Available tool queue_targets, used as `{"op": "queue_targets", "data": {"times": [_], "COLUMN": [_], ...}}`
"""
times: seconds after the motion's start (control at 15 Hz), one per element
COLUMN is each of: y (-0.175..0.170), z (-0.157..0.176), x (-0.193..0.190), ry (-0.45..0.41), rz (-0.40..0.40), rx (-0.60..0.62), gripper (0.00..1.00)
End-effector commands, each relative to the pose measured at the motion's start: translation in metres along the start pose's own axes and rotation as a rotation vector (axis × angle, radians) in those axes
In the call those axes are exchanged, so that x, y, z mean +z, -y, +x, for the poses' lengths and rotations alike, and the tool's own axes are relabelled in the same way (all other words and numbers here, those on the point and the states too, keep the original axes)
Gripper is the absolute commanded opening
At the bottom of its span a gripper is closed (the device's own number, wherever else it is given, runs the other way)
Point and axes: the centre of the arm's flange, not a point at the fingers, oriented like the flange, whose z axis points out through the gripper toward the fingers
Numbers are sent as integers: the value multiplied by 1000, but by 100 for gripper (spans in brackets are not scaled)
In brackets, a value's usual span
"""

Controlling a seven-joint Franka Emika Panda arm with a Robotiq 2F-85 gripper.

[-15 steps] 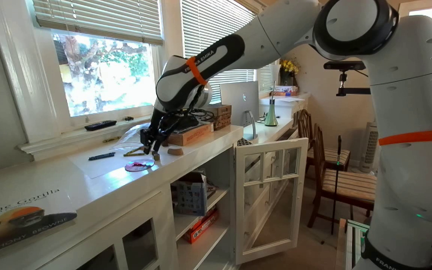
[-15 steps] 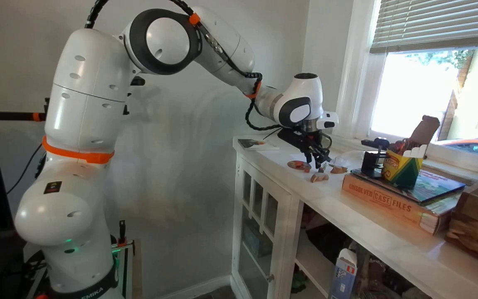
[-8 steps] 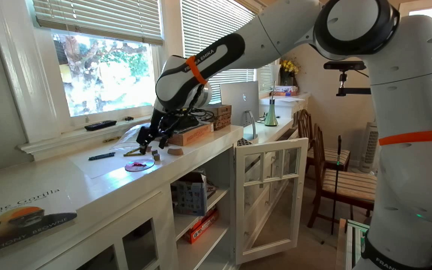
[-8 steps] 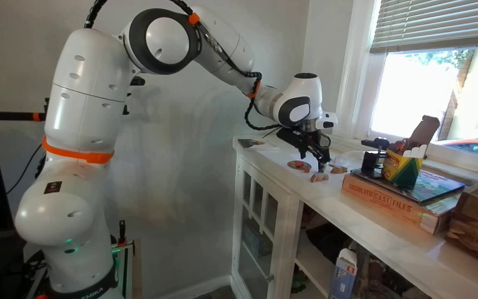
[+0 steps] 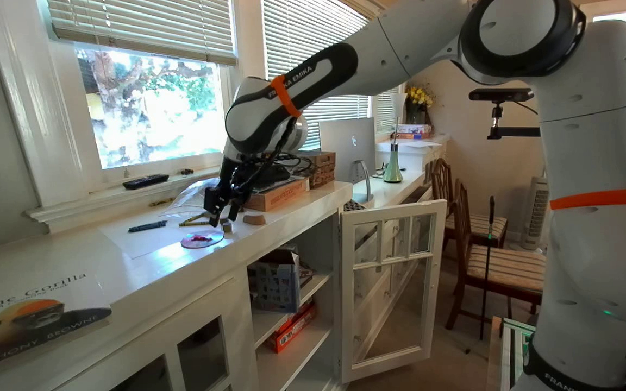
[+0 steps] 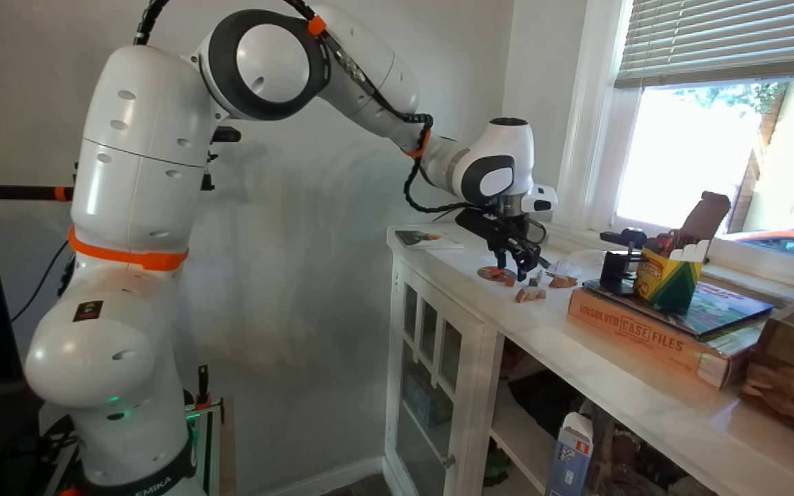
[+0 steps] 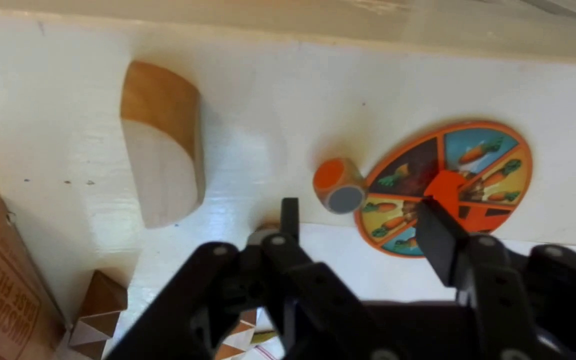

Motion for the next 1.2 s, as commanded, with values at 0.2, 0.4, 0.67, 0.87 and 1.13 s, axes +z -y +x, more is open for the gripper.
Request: {"op": "queue_targets", "data": {"times": [0.2, 0.4, 0.67, 0.87, 1.13], "y": [0, -2, -1, -1, 1], "z": [-13, -14, -15, -15, -17], "x": [-10, -10, -13, -17, -14], "ry": [43, 51, 47, 40, 40], "rz": [2, -1, -7, -5, -2], "rx": [-28, -28, -41, -52, -80], "gripper": [11, 0, 32, 55, 86]}}
